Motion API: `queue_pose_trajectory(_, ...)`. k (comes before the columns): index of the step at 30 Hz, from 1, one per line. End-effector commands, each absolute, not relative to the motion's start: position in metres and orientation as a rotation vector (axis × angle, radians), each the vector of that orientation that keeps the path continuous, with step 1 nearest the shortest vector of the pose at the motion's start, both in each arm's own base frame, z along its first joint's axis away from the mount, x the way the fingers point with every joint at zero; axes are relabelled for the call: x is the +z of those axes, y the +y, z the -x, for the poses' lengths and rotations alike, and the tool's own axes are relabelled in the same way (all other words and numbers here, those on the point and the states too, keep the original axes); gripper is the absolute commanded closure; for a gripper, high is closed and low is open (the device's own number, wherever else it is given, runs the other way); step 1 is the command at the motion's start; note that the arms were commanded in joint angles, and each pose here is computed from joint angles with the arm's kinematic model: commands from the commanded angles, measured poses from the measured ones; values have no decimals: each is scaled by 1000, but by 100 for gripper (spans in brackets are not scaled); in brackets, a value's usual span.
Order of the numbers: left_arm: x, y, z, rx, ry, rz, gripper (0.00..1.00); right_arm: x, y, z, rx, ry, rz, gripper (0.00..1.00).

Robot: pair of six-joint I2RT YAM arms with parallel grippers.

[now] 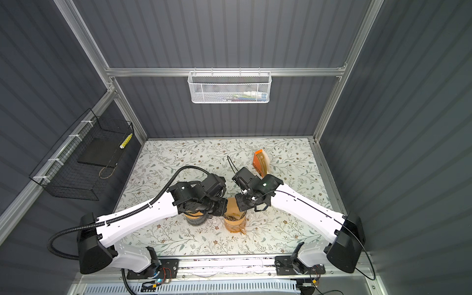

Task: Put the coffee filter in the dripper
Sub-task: 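Press the filter down into the glass dripper with both grippers, then open both grippers and lift them away from the dripper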

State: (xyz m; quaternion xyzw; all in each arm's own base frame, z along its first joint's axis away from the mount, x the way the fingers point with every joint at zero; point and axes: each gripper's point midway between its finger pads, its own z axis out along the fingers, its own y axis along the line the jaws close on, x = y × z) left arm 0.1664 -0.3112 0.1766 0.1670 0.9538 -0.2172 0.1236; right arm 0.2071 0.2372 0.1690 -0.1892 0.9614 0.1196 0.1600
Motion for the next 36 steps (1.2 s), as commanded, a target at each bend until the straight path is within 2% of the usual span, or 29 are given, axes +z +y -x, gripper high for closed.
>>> queue_pose_trajectory(1, 169, -311, -163, -616, 2796, -502, 91, 162, 234, -207, 300, 2757, 551, 94)
queue_pose_trajectory(29, 227, -314, -180, -710, 2623, -422, 90, 208, 238, -211, 385, 2662, 505, 93)
queue_pose_trajectory(33, 254, -299, -202, -642, 2496, -318, 83, 224, 234, -214, 395, 2614, 482, 92)
queue_pose_trajectory(36, 276, -282, -224, -584, 2407, -222, 62, 236, 227, -222, 379, 2563, 450, 89)
